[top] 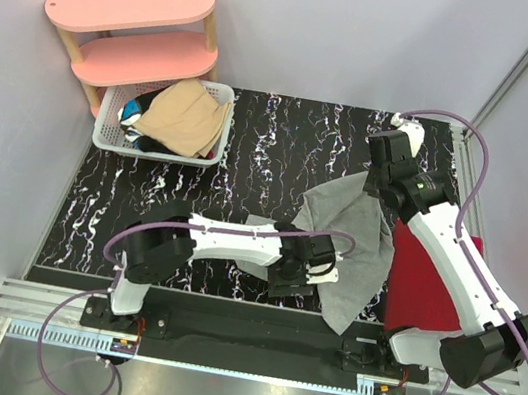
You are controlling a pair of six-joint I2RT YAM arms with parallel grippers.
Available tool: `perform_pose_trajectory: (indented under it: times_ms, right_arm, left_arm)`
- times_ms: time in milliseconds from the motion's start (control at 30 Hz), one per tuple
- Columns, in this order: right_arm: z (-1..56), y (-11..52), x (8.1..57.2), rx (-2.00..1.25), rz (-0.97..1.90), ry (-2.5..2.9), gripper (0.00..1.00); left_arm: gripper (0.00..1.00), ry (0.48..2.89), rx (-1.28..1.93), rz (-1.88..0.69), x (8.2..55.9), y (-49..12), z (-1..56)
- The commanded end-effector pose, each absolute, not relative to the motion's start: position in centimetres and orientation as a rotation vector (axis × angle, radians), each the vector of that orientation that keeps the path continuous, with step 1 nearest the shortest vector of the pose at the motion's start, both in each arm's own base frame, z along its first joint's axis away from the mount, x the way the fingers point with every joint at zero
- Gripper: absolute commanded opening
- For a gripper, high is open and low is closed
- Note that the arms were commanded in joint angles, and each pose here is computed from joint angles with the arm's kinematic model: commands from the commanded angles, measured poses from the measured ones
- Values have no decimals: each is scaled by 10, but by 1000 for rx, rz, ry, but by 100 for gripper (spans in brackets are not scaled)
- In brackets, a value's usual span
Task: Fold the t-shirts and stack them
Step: Flatten out the tshirt
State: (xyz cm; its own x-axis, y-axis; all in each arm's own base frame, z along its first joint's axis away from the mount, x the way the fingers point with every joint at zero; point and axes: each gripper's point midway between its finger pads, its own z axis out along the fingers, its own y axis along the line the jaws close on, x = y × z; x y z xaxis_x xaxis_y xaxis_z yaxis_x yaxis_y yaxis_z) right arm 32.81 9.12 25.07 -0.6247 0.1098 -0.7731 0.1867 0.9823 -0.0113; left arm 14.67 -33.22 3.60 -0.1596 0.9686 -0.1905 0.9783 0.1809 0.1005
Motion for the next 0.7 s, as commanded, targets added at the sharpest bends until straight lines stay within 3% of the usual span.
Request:
perform_pose_trajectory:
  times_ms: [0, 67, 100, 167, 200, 233, 267, 533, 667]
  right_arm:
    - [253, 101, 335, 234, -34, 2228, 0]
    - [253, 102, 335, 232, -24, 2223, 0]
    - [253, 102, 335, 232, -25, 2222, 0]
    - [253, 103, 335, 231, -19, 2224, 0]
    - [253, 103, 335, 231, -17, 2220, 0]
    - [253, 103, 334, 230, -17, 2222, 0]
    - [251, 102, 334, 228, -22, 2226, 0]
    - [257, 97, 332, 230, -34, 2202, 0]
    - [258, 95, 327, 237, -28, 2196, 0]
  left_arm:
    - [68, 2204, 1796, -30, 165, -350, 37]
    - [60, 2205, 1818, -34, 163, -350, 33]
    - [48, 2207, 1826, -28, 163, -349, 31]
    - [34, 2205, 1829, -17, 165, -349, 29]
    - [15, 2195, 1834, -18, 165, -349, 32]
    - [5, 2180, 1827, 3, 170, -348, 35]
    - [0, 2169, 1824, 14, 172, -346, 39]
    - [0, 2148, 1594, 42, 219, -276, 141]
    - [2, 2128, 1530, 43, 211, -218, 175]
